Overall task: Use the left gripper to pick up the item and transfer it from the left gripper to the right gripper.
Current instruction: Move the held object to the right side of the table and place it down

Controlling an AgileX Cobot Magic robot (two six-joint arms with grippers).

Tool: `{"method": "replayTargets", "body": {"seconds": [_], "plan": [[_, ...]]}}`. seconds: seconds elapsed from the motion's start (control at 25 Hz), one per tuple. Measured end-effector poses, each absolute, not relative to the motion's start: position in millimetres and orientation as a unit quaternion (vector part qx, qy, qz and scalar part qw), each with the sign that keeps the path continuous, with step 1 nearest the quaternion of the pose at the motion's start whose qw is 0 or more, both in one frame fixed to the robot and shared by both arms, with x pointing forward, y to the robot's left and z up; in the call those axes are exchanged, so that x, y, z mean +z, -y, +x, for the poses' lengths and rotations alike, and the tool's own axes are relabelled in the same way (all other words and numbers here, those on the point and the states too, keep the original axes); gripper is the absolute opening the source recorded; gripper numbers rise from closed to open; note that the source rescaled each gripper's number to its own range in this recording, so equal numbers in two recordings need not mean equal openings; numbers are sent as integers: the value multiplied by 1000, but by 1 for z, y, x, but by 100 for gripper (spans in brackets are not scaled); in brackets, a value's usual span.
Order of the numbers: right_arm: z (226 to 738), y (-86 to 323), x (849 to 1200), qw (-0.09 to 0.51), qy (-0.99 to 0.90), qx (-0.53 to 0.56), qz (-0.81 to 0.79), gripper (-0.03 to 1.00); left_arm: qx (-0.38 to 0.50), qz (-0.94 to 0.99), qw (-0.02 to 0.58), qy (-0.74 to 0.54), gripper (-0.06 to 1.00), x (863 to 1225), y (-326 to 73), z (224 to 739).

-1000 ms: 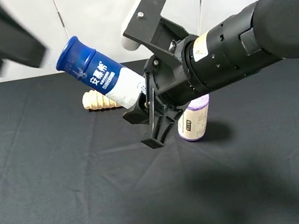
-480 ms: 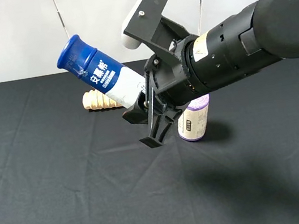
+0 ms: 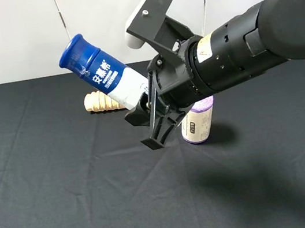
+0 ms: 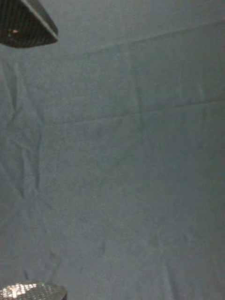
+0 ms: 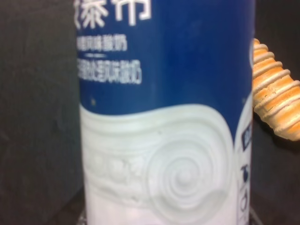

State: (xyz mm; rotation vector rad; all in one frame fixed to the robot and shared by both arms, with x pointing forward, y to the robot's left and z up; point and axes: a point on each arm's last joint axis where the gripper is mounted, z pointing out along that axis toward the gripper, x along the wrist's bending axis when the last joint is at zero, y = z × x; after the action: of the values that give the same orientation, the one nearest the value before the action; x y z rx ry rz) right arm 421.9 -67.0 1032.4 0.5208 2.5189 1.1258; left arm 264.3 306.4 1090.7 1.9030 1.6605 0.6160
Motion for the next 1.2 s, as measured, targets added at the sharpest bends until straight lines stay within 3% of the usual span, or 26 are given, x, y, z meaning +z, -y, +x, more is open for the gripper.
{"method": "replayTargets", "body": {"seconds": [0.44, 1.2], "plan": [[422, 67, 1032, 161, -882, 397, 193, 1, 225, 730, 342, -547, 100, 1043, -304, 241], [421, 66, 1036, 130, -882, 392, 227, 1, 223, 742, 353, -525, 100, 1042, -300, 241]]}}
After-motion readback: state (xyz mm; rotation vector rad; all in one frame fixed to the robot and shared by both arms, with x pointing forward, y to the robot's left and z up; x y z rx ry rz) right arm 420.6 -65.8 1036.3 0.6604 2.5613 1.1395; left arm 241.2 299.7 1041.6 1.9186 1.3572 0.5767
